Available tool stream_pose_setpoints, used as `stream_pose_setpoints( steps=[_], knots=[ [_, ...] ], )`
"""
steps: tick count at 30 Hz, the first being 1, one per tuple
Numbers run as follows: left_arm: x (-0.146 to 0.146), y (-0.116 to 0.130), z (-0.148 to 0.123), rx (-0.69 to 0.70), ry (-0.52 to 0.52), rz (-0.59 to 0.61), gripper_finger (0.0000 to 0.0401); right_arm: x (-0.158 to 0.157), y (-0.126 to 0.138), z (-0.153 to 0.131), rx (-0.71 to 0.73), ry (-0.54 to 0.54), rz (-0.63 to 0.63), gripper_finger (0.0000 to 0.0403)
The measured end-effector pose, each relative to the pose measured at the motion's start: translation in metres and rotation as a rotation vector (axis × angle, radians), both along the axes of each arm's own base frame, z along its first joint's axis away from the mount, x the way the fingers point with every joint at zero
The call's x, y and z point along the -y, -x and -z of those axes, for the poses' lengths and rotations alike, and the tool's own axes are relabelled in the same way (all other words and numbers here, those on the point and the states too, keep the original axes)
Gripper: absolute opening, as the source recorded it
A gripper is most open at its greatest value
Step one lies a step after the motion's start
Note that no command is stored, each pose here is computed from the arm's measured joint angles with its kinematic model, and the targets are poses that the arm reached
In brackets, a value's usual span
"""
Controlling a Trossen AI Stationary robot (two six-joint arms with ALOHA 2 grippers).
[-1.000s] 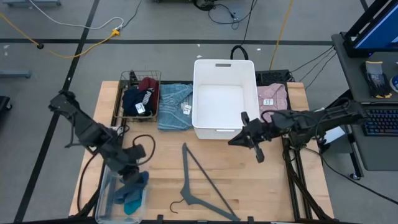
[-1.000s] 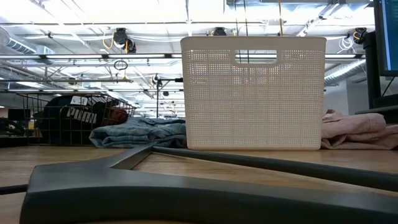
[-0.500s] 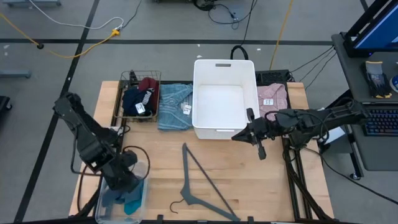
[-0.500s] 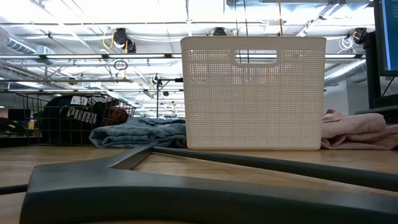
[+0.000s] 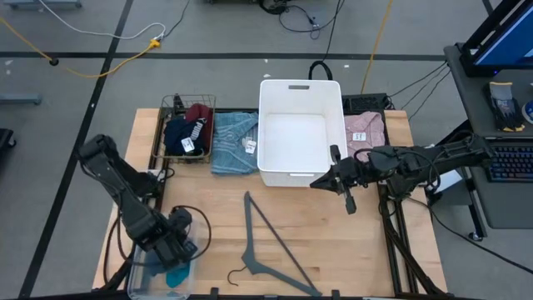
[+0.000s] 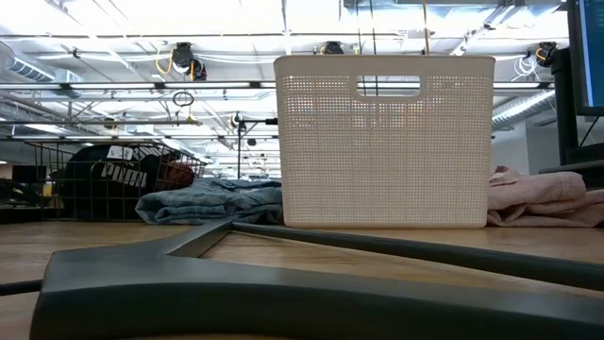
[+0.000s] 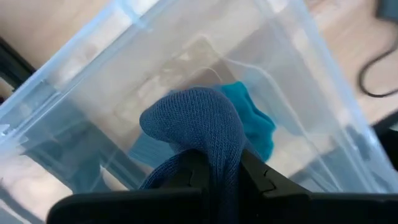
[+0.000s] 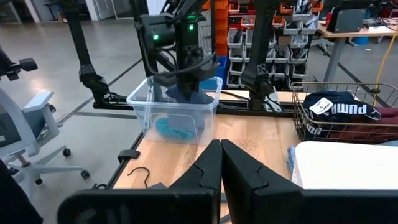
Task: Pick & Place Cloths
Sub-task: Put the blue sock into the transparent bin, then put the blue polo shirt into the white laundry bin
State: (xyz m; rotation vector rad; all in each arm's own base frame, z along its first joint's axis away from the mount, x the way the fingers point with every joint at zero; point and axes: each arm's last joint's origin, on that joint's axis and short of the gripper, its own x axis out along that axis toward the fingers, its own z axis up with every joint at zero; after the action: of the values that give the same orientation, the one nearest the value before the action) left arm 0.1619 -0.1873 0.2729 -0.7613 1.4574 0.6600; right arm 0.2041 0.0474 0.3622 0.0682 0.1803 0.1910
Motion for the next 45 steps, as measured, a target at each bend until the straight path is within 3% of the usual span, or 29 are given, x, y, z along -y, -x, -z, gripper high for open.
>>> stream_pose_setpoints(
  steps=[13, 24, 28, 36, 41, 45],
  knots=[
    [0.013, 0.002, 0.026, -0.02, -0.03, 0.014, 0.0033, 0.0, 0.0, 0.0, 0.0, -0.001, -0.003, 0.0],
    [0.016, 0.005, 0.028, -0.005, -0.026, 0.002, 0.0167, 0.0, 0.0, 0.0, 0.0, -0.002, -0.004, 0.0],
    [0.018, 0.004, 0.027, -0.012, 0.022, 0.008, 0.0214, 0.0, 0.0, 0.0, 0.0, -0.002, -0.004, 0.0],
    [0.009, 0.013, -0.004, -0.008, 0.172, 0.01, 0.0264, 0.0, 0.0, 0.0, 0.0, -0.003, -0.007, 0.0],
    [-0.01, 0.024, -0.039, 0.158, 0.221, -0.071, 0.0266, 0.0, 0.0, 0.0, -0.014, -0.073, 0.005, 0.0],
    [-0.026, 0.027, -0.059, 0.337, 0.202, -0.107, 0.0266, 0.0, 0.0, 0.0, -0.021, -0.103, 0.01, 0.0]
  ],
)
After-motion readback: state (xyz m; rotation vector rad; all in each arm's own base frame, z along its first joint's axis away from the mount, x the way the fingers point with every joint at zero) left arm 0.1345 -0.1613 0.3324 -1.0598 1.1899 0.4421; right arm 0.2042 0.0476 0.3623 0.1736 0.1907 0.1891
